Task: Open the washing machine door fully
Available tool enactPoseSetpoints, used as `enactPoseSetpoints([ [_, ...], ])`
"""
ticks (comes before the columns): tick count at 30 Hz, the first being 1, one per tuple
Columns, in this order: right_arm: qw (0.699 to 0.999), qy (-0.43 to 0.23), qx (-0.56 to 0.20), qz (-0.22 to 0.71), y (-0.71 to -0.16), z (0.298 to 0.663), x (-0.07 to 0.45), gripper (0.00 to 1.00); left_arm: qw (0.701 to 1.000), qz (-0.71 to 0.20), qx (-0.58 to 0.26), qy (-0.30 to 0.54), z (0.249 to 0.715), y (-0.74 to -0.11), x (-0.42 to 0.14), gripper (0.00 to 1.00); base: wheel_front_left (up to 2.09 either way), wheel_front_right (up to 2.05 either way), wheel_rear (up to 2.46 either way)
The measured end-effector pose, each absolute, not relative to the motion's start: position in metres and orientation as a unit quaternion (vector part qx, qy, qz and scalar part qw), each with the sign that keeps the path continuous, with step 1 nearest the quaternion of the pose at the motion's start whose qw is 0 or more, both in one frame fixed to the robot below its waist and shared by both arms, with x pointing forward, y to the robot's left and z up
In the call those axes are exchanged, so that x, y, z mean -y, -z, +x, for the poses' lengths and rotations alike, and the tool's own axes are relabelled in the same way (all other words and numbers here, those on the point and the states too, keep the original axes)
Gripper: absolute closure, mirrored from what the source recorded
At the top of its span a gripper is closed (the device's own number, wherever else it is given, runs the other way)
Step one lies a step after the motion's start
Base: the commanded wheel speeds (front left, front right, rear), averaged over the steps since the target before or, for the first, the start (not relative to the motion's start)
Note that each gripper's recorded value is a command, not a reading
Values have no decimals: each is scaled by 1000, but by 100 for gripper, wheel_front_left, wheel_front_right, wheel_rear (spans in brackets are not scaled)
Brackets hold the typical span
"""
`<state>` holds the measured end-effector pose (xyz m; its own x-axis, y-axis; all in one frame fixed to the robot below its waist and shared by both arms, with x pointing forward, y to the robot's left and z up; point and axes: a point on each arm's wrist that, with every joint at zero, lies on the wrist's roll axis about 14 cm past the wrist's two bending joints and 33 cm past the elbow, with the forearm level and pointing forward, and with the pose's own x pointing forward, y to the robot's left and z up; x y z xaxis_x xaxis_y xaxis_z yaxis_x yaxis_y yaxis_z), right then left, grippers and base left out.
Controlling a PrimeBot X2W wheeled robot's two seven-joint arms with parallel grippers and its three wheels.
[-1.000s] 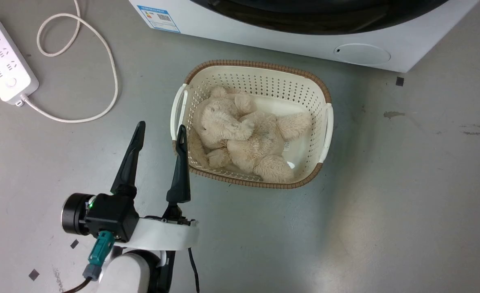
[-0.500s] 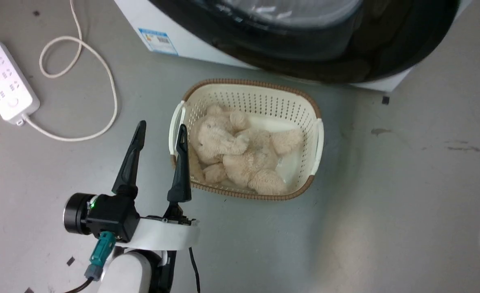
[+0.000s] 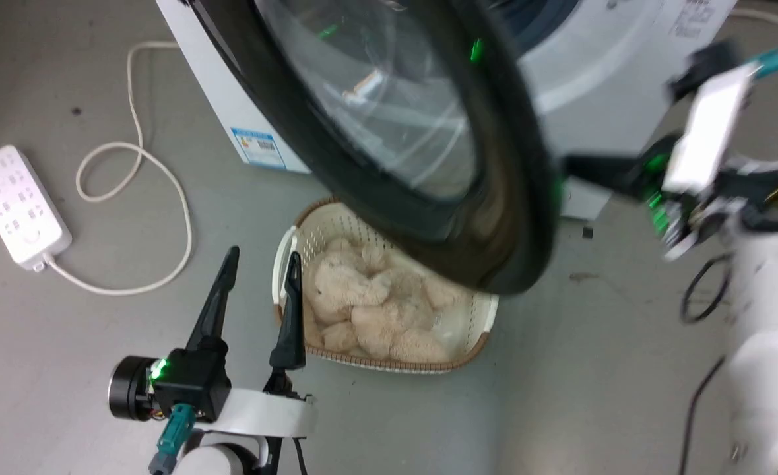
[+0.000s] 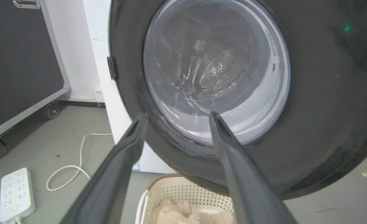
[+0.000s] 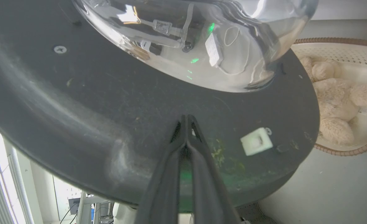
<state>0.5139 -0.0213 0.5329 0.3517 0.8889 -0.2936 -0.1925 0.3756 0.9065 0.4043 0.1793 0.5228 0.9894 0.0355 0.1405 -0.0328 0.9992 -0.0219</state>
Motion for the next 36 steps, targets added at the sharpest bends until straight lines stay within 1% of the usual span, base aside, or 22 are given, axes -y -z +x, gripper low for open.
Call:
enactPoseSetpoints([
  [3,701,-406,-434,394,-530,487,1,100,997,-12,75,-13,397,-527,-177,0,0,0,0],
  [9,663,-461,-452,379,-519,435,-44,100,996,-16,82,-11,383,-534,-175,0,0,0,0],
  [12,650,-478,-456,376,-517,419,-62,100,997,-16,78,-14,377,-532,-176,0,0,0,0],
  [17,643,-484,-453,382,-516,410,-74,100,997,-14,80,-21,371,-534,-181,0,0,0,0],
  [19,647,-481,-446,389,-517,411,-75,100,996,-14,80,-23,370,-534,-183,0,0,0,0],
  [20,654,-477,-441,387,-517,413,-75,100,996,-14,79,-24,370,-534,-183,0,0,0,0],
  [21,666,-469,-434,384,-516,416,-72,35,997,-14,78,-24,369,-533,-183,0,0,0,0],
  [22,677,-461,-426,384,-516,420,-69,0,997,-15,77,-24,369,-533,-183,0,0,0,0],
  [24,702,-441,-400,391,-520,430,-58,0,996,-15,80,-24,368,-535,-183,0,0,0,0],
  [25,722,-430,-380,387,-524,436,-50,0,996,-16,83,-24,368,-536,-184,0,0,0,0],
  [27,772,-405,-322,368,-540,452,-31,0,996,-17,87,-23,368,-539,-184,0,0,0,0],
  [30,859,-354,-212,304,-568,473,12,0,995,-30,96,-19,369,-544,-182,0,0,0,0],
  [31,881,-337,-176,283,-577,476,25,0,994,-34,100,-18,369,-547,-182,0,0,0,0],
  [34,932,-291,-79,199,-596,472,63,0,993,-48,110,-16,368,-552,-183,0,0,0,0],
  [36,955,-263,-24,136,-605,464,87,0,992,-54,112,-11,367,-554,-182,0,0,0,0],
])
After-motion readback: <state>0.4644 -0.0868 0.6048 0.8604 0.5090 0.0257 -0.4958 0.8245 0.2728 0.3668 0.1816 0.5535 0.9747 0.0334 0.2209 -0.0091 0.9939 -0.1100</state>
